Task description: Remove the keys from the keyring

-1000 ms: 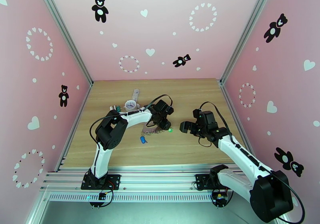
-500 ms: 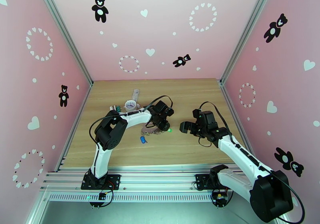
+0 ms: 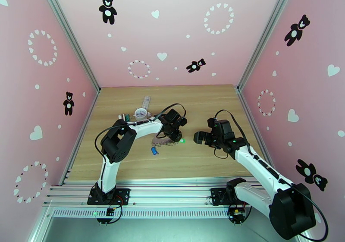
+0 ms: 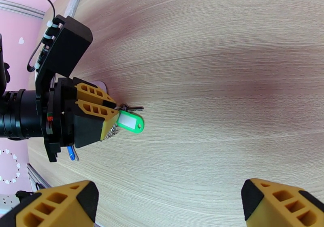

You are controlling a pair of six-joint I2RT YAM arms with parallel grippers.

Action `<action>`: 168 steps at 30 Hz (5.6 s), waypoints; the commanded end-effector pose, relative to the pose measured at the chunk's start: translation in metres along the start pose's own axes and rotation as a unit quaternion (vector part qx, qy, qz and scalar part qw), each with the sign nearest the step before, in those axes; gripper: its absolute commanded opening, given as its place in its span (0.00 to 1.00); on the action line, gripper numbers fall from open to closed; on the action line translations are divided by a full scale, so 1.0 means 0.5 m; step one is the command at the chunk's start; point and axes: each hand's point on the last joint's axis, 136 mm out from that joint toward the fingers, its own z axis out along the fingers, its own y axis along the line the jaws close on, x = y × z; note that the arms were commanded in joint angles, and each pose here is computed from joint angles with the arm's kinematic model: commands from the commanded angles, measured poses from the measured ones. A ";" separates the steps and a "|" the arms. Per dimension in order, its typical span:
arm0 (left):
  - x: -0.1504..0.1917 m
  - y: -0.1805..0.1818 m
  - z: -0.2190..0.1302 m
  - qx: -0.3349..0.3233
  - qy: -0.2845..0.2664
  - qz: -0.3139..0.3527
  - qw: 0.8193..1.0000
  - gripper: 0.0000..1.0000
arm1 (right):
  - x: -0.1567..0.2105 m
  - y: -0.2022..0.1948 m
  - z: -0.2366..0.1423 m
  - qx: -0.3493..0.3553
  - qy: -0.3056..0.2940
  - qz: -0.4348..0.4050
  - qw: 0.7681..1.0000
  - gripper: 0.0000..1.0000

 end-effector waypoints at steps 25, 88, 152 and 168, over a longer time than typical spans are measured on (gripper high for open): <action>-0.017 0.024 -0.047 -0.071 -0.010 0.058 0.996 0.06 | -0.021 0.015 -0.013 -0.006 -0.016 -0.018 1.000 0.99; -0.175 -0.187 -0.540 0.042 -0.330 0.074 0.940 0.00 | -0.151 0.378 -0.183 -0.290 -0.088 -0.096 0.948 0.52; -0.071 -0.225 -0.579 -0.002 -0.503 0.132 0.854 0.60 | -0.159 0.358 -0.258 -0.085 0.011 -0.172 0.981 0.00; -0.085 -0.253 -0.492 -0.037 -0.522 0.218 0.824 0.72 | -0.178 0.370 -0.280 -0.066 -0.020 -0.132 0.989 0.00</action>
